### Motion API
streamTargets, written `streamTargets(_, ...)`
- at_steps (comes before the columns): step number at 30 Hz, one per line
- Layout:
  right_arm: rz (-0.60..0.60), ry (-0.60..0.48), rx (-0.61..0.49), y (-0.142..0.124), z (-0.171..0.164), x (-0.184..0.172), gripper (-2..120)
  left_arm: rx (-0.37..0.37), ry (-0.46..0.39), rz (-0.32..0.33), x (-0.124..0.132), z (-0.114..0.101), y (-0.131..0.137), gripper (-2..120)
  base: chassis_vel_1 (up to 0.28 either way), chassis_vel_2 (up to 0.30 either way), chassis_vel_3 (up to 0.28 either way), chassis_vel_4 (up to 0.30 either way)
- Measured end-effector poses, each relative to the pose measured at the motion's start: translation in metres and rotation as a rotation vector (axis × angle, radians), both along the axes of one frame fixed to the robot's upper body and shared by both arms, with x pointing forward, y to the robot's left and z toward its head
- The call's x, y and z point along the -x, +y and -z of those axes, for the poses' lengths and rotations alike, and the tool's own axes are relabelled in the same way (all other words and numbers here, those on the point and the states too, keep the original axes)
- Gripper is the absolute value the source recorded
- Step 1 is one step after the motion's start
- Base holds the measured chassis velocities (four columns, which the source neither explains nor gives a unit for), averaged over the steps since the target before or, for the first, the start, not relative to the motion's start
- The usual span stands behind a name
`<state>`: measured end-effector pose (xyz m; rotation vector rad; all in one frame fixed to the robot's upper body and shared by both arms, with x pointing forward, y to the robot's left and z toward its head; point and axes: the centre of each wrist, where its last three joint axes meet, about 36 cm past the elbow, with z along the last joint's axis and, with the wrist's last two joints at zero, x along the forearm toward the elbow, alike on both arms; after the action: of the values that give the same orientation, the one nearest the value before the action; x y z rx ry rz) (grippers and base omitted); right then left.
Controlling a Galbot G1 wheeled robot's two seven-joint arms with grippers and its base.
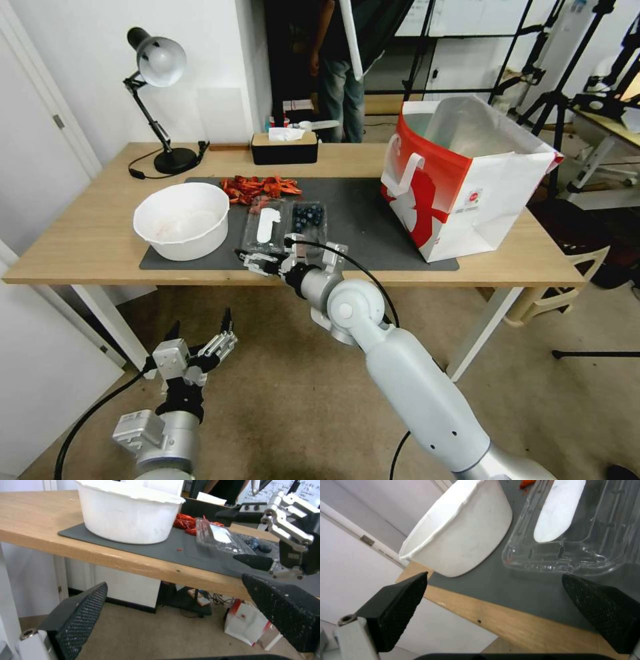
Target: Close the takeout container lid, then place the container into the takeout bag.
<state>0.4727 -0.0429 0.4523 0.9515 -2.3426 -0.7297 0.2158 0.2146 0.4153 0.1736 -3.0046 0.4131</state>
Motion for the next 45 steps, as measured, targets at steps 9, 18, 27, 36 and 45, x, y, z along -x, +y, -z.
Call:
streamTargets(9,0.003,0.009,-0.002,-0.010,0.004,0.017,100,-0.001,-0.002,0.000,-0.001,0.001,0.000,100,0.000,0.000,0.000,0.000)
streamTargets(18,0.087,-0.207,0.078,-0.059,-0.004,0.054,100,0.003,-0.003,0.006,-0.001,0.001,0.000,100,0.000,0.000,0.000,0.000)
streamTargets(27,0.261,-0.550,0.330,-0.129,0.010,0.093,100,0.016,0.001,0.012,-0.005,-0.001,0.003,100,0.000,0.000,0.000,0.000)
streamTargets(36,0.385,-0.580,0.369,-0.162,0.032,0.151,100,0.031,0.007,0.032,-0.008,-0.001,0.005,100,0.000,0.000,0.000,0.000)
streamTargets(45,0.494,-0.595,0.382,-0.178,0.048,0.194,100,0.216,0.063,0.095,-0.023,-0.007,0.000,100,0.000,0.000,0.000,0.000)
